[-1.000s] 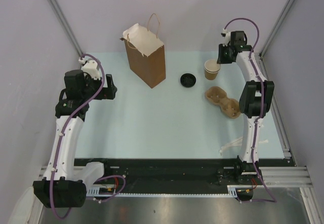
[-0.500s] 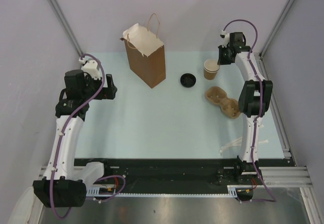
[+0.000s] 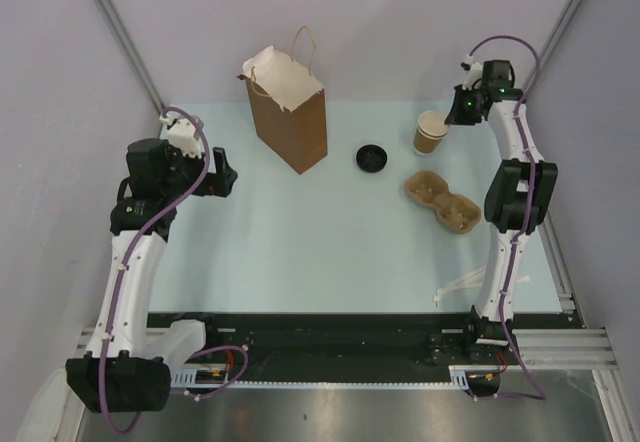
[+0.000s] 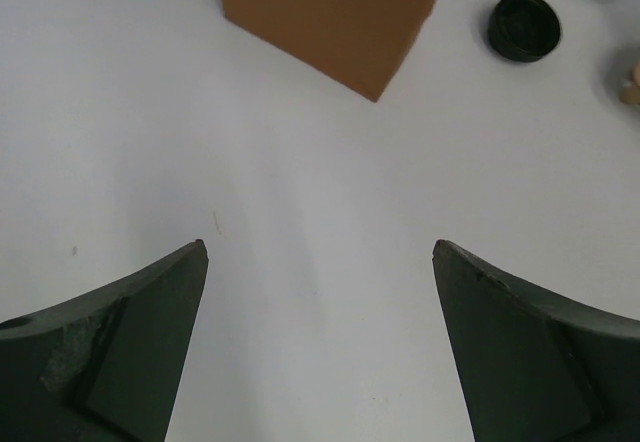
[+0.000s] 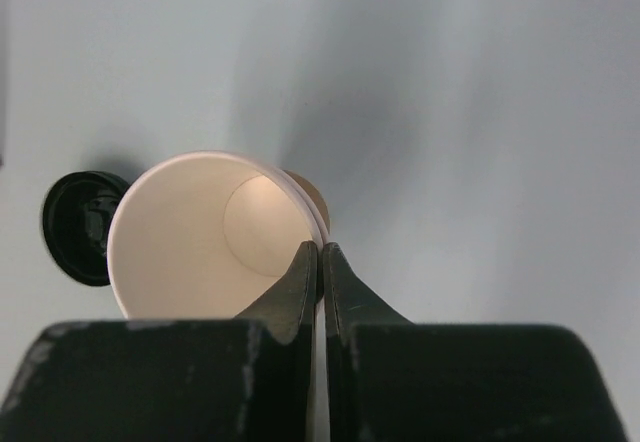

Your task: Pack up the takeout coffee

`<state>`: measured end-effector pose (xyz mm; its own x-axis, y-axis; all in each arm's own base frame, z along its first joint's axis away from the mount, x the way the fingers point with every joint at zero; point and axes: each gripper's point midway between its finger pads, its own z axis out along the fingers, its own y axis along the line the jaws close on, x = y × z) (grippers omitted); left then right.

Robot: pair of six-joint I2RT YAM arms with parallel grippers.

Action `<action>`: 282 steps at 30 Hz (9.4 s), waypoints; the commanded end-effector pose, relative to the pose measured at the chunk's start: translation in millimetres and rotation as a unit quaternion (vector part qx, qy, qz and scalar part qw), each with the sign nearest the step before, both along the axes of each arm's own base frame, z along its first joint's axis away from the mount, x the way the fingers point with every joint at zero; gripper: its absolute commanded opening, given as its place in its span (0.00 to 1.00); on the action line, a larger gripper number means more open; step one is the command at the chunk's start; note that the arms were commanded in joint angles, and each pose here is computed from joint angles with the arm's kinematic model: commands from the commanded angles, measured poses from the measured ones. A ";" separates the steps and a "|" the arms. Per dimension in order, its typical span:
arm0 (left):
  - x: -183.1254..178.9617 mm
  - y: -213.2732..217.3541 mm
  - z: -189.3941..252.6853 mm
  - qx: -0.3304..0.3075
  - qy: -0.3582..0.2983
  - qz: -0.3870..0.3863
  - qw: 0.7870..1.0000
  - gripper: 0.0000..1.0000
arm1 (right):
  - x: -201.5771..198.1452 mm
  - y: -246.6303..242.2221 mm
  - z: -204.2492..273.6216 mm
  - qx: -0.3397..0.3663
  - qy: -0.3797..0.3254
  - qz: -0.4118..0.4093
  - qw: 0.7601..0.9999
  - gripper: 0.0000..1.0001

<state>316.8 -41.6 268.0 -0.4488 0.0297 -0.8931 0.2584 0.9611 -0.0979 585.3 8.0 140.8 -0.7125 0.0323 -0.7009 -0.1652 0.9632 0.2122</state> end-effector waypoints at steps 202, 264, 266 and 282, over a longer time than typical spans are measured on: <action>-76.3 -137.9 -15.7 0.008 -0.173 -0.257 0.951 1.00 | -147.3 30.5 127.2 -0.003 -0.097 0.032 0.995 0.00; -68.2 -139.0 -33.3 -0.025 -0.056 -0.242 0.968 1.00 | -37.3 145.2 40.1 -0.070 -0.044 0.182 0.980 0.59; -67.2 -138.8 -35.7 -0.023 -0.054 -0.242 0.968 1.00 | -28.5 154.3 18.3 -0.068 -0.029 0.182 0.980 0.59; -61.3 -149.1 -45.0 -0.033 -0.039 -0.256 0.965 1.00 | -0.1 162.8 -55.6 -0.091 -0.001 0.171 0.981 0.38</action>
<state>252.6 -186.3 213.7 -0.3412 0.2089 -0.9165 0.7008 0.7063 -0.0999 566.1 163.1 67.9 -0.7052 -0.3507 -0.6161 -0.4892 0.8698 0.0648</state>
